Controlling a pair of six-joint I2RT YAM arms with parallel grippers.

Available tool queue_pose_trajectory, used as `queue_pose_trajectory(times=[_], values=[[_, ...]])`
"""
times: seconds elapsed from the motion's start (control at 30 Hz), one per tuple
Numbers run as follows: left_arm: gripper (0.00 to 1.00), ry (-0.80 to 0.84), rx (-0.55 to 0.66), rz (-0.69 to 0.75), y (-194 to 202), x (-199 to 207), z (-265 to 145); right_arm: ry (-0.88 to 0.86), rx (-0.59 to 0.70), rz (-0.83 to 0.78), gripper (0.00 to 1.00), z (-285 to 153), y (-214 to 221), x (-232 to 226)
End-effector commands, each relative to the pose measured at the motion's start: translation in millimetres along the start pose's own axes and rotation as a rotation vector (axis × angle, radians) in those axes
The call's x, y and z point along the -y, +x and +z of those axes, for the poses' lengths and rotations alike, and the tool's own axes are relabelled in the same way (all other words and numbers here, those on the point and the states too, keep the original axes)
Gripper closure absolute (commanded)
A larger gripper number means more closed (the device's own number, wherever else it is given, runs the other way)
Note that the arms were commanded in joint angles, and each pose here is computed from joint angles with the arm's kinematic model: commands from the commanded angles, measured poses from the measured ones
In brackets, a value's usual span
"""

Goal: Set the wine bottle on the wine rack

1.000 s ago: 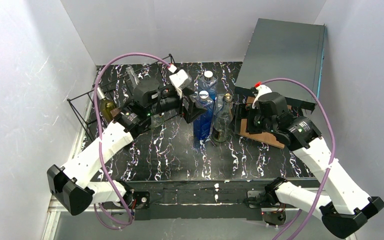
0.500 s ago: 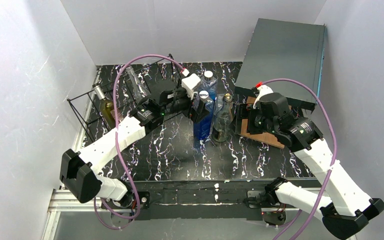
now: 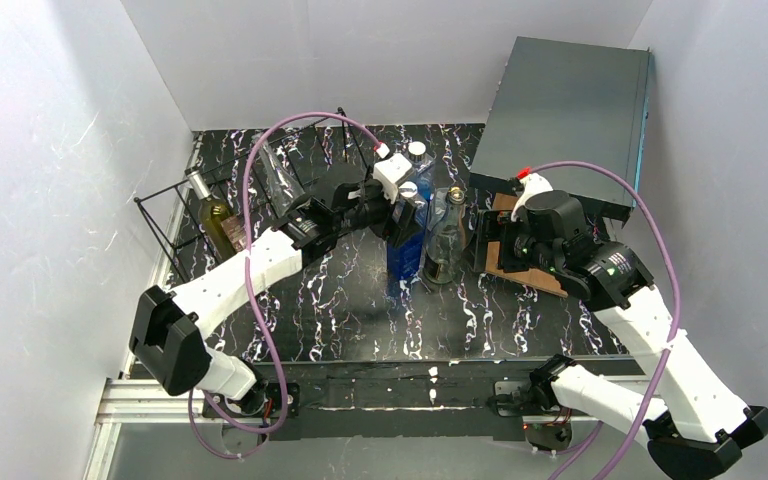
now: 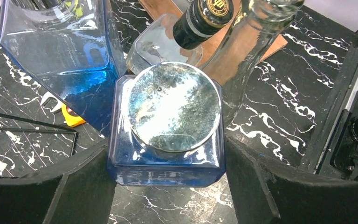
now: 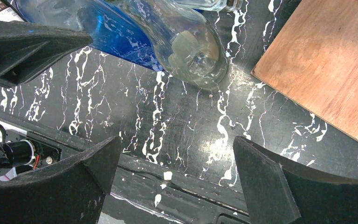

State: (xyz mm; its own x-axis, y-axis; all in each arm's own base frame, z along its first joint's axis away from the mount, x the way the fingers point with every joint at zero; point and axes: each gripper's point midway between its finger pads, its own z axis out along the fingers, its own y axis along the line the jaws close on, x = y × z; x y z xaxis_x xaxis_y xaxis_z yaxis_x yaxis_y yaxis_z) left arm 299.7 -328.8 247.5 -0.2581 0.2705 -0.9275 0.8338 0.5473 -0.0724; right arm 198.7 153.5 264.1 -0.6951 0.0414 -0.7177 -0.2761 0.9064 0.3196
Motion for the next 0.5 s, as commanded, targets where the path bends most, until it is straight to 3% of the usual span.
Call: queue_pose_trajectory(times=[0.0,0.1,0.47], values=[[0.27,-0.016,-0.012,0.007,7,-1,3,-0.006,0.032,-0.001,0.00,-5,-4,-1],[0.33,-0.014,-0.011,0.004,8,-1,5,-0.005,0.029,-0.003,0.00,-4,-3,0],[0.80,-0.027,0.029,0.038,-11,0,-14,-0.002,0.034,-0.002,0.00,-6,-3,1]])
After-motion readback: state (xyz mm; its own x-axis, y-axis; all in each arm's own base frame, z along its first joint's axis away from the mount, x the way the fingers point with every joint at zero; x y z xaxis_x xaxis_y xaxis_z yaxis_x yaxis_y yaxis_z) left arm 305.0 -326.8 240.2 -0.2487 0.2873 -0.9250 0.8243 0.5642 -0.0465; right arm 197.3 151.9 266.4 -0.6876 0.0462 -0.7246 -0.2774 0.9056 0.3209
